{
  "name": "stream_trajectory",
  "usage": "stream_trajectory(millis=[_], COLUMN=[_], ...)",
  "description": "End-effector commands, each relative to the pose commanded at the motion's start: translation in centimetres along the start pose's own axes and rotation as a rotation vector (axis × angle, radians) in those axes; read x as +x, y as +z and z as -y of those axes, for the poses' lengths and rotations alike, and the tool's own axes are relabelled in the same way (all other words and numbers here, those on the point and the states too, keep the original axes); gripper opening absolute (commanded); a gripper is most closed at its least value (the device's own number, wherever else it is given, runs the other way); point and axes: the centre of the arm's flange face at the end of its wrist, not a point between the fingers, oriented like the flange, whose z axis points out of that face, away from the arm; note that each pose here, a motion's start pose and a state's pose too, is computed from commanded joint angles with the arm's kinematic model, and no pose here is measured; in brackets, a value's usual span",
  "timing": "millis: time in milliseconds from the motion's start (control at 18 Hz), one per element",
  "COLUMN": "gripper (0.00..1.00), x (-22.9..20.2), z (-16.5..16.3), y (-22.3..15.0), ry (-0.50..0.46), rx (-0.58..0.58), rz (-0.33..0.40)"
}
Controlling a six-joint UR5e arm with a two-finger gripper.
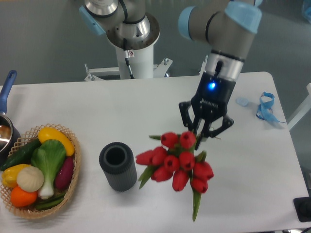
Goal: Pick up the flowers from the table
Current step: 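Lift the held red tulips up off the table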
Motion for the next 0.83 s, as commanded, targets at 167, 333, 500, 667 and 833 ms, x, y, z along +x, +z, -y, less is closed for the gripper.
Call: stream_trajectory(millis=[167, 333, 500, 667, 833], gripper=[0.11, 0.11, 0.11, 0.11, 0.11], x=[-0.33, -0.3, -0.3, -0.41, -0.55], z=[-0.11, 0.02, 0.02, -0.02, -0.23], y=[-0.38, -0.4, -0.4, -0.44, -0.47], ry=[-0.01, -0.014, -0.014, -0.013, -0.017], rx=[0.033, 0.057, 0.057, 0.057, 0.056], rz=[-0.011, -0.024, -0.025, -0.023, -0.022])
